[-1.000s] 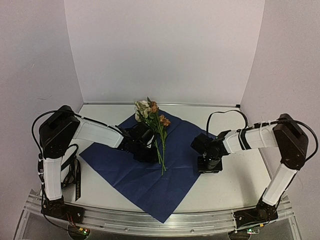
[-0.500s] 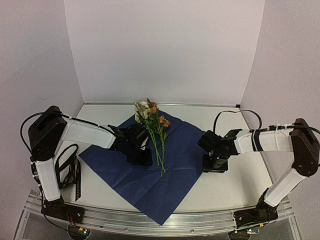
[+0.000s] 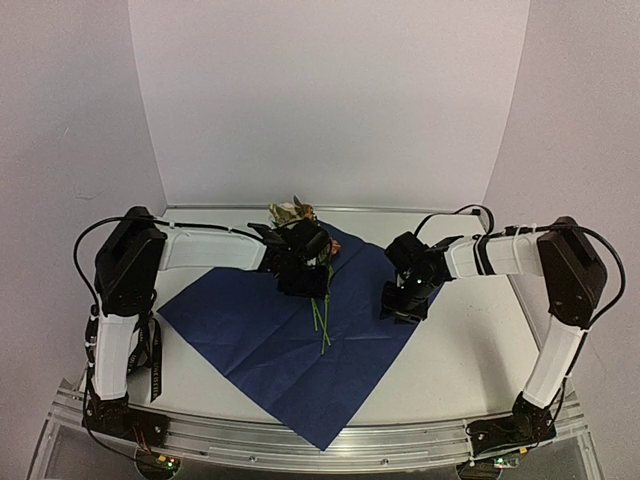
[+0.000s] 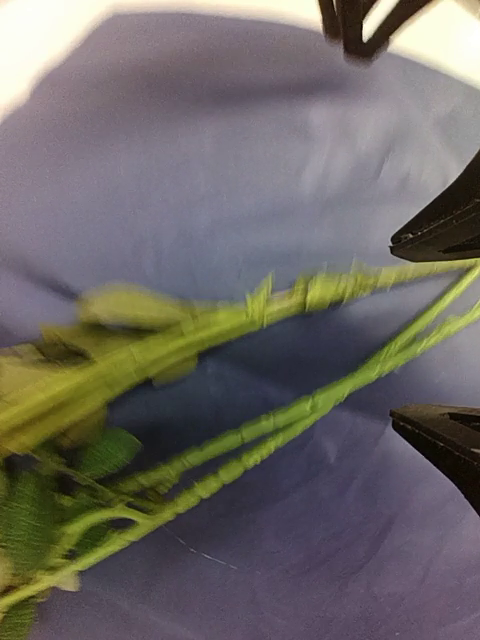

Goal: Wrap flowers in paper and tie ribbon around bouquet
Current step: Adjust the fake flower on the flattened wrapping paper.

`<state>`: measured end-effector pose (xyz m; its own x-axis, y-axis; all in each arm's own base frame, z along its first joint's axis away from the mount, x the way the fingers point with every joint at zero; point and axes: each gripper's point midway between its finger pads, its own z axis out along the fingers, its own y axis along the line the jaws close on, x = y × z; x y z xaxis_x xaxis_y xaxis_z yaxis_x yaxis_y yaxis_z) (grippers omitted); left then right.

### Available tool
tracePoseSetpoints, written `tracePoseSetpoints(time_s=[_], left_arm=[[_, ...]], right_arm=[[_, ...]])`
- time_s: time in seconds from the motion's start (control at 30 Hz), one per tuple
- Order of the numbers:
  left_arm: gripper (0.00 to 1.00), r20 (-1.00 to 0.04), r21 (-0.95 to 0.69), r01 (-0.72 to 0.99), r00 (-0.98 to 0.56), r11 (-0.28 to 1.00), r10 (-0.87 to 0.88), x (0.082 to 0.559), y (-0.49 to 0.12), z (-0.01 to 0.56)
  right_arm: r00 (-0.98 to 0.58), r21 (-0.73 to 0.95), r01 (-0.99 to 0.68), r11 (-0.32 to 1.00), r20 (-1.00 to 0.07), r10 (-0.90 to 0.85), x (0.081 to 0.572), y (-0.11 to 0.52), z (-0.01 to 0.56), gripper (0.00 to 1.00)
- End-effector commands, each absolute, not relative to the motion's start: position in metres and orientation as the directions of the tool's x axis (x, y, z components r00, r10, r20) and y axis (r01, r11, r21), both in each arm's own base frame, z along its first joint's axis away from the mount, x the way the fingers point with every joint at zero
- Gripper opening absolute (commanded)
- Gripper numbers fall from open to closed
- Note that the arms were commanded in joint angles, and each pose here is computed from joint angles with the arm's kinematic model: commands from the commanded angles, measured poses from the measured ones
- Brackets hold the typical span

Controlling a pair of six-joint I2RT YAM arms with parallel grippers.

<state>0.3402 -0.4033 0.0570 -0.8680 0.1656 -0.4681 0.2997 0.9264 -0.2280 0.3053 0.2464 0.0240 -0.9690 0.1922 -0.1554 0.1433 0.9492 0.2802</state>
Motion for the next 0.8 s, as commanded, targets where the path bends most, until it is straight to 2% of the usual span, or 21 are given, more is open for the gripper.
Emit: tracePoseSetpoints(time_s=[0.0,0.17,0.33,0.53,0.77], left_arm=[[0.50,-0.454,-0.114,0.281,-0.868,0.953,0.202,0.353,-0.387,0.045],[0.43,-0.450,-0.124,0.285,-0.870,0.950,0.202,0.356,-0.391,0.043],[0.24,-0.450,-0.129,0.295,-0.868,0.947,0.209,0.353,-0.390,0.045],[0.07,-0.459,-0.160,0.323,-0.861,0.933,0.219,0.349,-0.384,0.058],[0.00,-0.488,-0.211,0.360,-0.845,0.909,0.221,0.340,-0.377,0.083]], right_arm=[[-0.962,0.320,0.176,0.931,-0.146,0.232,0.318,0.253,0.019,0.35],[-0.955,0.293,0.216,0.931,-0.136,0.264,0.317,0.246,0.007,0.33],[-0.943,0.254,0.246,0.935,-0.159,0.291,0.315,0.233,0.003,0.31],[-0.926,0.199,0.291,0.936,-0.187,0.328,0.311,0.213,0.000,0.28],[-0.913,0.163,0.331,0.929,-0.193,0.359,0.307,0.203,-0.005,0.27]])
